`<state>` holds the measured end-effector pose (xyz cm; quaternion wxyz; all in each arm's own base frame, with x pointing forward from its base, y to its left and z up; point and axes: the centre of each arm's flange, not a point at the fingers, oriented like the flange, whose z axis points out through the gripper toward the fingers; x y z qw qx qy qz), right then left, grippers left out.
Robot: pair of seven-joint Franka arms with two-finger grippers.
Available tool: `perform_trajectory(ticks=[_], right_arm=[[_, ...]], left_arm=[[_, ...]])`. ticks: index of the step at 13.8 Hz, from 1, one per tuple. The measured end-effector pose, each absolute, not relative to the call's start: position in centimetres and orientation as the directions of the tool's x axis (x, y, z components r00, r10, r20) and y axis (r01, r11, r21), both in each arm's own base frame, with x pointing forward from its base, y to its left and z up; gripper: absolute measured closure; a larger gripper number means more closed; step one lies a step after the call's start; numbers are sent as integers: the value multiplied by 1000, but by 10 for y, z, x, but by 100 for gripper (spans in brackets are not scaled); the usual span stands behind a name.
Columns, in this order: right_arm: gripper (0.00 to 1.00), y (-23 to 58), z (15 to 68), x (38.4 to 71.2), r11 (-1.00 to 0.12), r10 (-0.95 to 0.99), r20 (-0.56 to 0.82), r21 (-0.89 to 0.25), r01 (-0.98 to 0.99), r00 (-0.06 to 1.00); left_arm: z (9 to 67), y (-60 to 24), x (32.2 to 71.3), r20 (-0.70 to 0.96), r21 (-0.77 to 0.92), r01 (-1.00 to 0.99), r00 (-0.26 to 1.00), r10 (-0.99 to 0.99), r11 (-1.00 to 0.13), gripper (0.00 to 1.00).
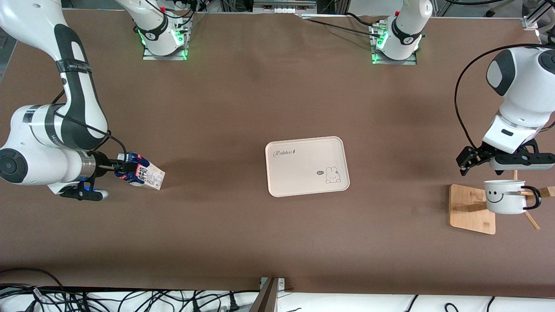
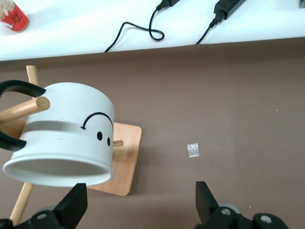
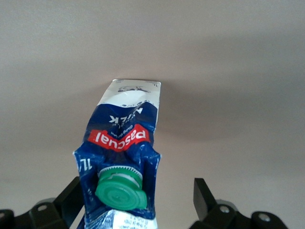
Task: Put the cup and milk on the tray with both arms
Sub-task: 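Carry the carton toward the tray while the left gripper grasps the mug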
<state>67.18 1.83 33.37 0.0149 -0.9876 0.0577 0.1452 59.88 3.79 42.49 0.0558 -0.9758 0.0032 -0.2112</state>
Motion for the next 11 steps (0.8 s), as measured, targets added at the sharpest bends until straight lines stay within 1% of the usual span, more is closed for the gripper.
perform_trajectory(ticks=[3, 4, 5, 7, 9, 11], right_arm=[[0, 18, 329, 672, -993, -109, -294, -12, -117, 949], [7, 19, 329, 672, -993, -108, -295, -12, -117, 949], [20, 19, 329, 672, -993, -107, -295, -12, -115, 950], [43, 22, 329, 672, -994, -102, -295, -13, -111, 950], [62, 25, 329, 672, -994, -98, -295, -15, -107, 951], [63, 26, 330, 672, -994, -96, -293, -16, -105, 951]], left_arm=[[411, 44, 592, 451, -104, 25, 892, -25, -994, 0], [412, 44, 592, 457, -104, 25, 889, -25, -994, 0], [413, 44, 593, 469, -103, 24, 883, -27, -994, 0], [415, 44, 594, 498, -101, 25, 867, -29, -995, 0], [410, 49, 597, 529, -98, 30, 848, -26, -995, 0], [403, 52, 599, 539, -95, 33, 842, -23, -995, 0]])
